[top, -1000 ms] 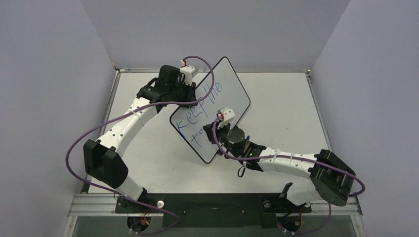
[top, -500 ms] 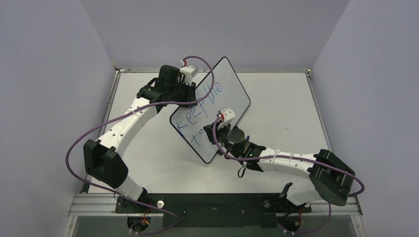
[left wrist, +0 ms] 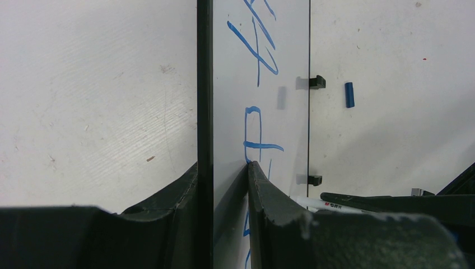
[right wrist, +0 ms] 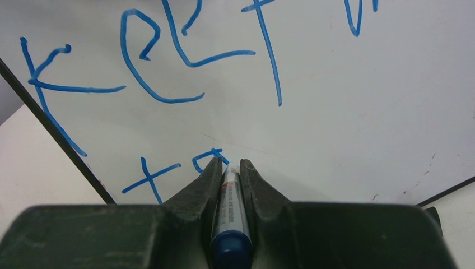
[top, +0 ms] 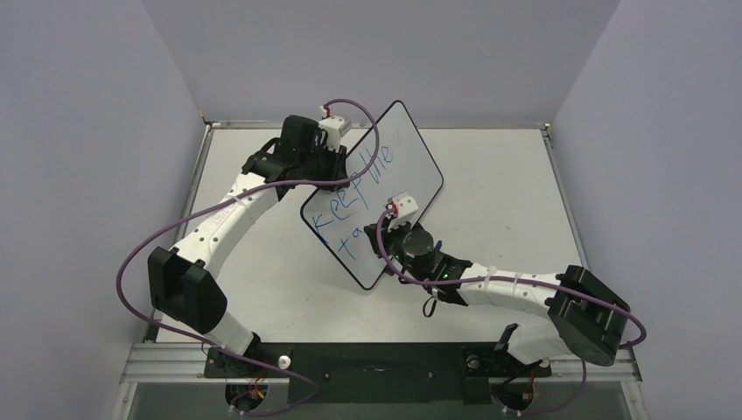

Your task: Write a sentence on the whiteboard

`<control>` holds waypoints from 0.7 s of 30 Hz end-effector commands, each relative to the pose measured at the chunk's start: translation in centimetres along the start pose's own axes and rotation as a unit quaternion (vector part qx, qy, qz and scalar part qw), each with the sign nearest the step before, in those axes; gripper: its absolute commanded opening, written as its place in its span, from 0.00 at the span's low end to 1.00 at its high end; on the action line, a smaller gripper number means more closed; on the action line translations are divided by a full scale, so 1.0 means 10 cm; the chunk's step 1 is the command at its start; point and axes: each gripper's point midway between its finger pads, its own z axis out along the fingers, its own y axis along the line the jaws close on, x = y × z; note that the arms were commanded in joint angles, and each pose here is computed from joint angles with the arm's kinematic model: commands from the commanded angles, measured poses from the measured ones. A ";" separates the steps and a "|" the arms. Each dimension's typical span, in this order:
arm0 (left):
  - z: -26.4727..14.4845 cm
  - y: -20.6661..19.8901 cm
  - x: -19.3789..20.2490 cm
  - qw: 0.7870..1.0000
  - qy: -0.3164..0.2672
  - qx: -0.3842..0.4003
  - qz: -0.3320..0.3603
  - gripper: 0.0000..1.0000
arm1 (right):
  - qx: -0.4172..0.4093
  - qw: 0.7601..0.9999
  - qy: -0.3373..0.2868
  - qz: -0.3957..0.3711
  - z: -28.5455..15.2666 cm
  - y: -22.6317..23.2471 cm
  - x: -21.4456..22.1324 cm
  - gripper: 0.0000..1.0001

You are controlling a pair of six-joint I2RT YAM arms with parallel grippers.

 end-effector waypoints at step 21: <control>0.25 0.07 0.46 0.996 0.071 -0.022 0.041 0.00 | 0.024 0.999 -0.030 -0.031 0.01 -0.09 -0.45 0.00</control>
